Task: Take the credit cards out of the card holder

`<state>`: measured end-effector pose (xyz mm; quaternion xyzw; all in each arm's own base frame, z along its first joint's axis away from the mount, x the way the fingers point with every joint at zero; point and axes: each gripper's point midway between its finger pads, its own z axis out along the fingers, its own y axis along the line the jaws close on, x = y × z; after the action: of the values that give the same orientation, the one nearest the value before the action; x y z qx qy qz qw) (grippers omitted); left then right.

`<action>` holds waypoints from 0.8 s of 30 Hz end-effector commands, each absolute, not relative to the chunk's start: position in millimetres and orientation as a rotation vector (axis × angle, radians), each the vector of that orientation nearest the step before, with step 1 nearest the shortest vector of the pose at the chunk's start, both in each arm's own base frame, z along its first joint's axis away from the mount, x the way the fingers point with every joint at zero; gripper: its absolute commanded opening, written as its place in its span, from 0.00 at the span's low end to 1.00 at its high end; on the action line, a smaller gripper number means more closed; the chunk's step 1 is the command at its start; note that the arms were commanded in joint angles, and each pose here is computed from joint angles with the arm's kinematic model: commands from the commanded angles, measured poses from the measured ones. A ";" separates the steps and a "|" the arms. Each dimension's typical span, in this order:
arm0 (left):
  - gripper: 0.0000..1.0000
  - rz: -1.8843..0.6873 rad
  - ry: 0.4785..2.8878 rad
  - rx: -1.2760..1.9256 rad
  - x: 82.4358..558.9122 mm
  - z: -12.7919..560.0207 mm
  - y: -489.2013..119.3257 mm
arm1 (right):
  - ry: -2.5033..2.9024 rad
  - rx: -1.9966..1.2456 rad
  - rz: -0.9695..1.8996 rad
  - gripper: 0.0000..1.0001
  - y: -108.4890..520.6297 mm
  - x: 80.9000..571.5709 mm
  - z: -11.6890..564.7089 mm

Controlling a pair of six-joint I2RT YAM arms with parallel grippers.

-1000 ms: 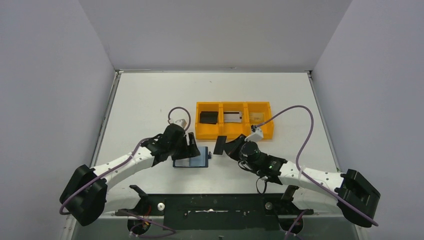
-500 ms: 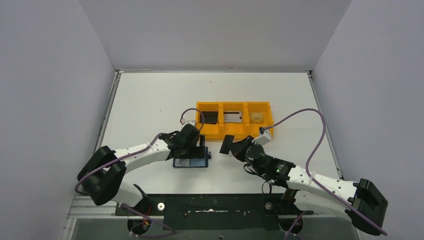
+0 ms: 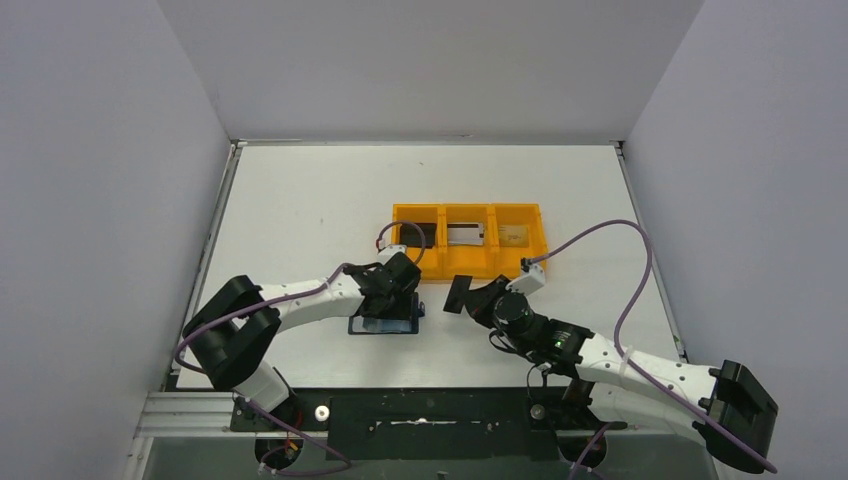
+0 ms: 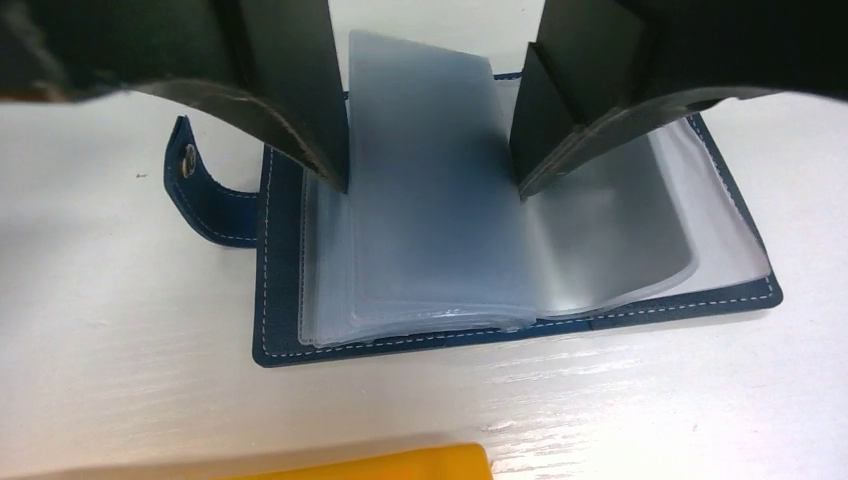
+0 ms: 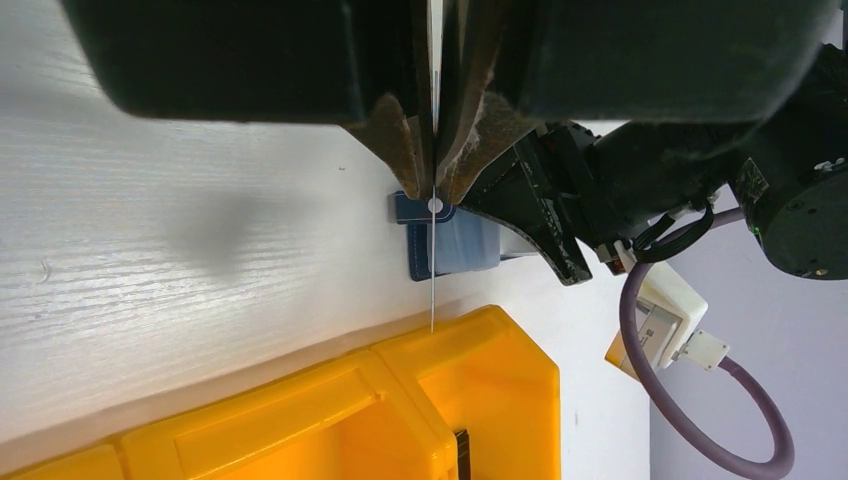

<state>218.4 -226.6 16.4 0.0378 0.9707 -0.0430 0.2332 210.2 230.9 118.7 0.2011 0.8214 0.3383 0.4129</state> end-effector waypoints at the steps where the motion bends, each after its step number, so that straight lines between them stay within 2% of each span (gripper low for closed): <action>1: 0.52 -0.091 2.690 0.093 209.3 6.7 -222.9 | 2.003 0.550 0.851 0.00 223.7 215.0 127.7; 5: 0.40 -0.119 2.687 0.089 208.7 8.7 -225.6 | 2.008 0.549 0.843 0.00 223.1 215.0 126.4; 10: 0.39 -0.135 2.686 0.098 209.4 11.6 -228.9 | 2.012 0.549 0.841 0.00 224.2 215.6 126.1; 11: 0.40 -0.140 2.684 0.099 209.8 13.3 -229.7 | 2.013 0.546 0.842 0.00 224.8 215.4 126.3; 13: 0.51 -0.151 2.677 0.098 210.8 19.0 -231.1 | 2.014 0.543 0.844 0.00 225.6 215.5 127.2; 20: 0.73 -0.289 2.589 0.087 215.0 62.2 -239.4 | 2.003 0.499 0.823 0.00 225.4 218.0 137.2; 24: 0.78 -0.338 2.525 0.053 220.2 87.6 -229.4 | 1.996 0.460 0.808 0.00 226.3 219.8 144.4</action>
<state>213.8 -232.5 53.3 0.0304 0.9616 -0.0909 0.2572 207.2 223.5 112.0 0.1905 0.8298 0.3204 0.4153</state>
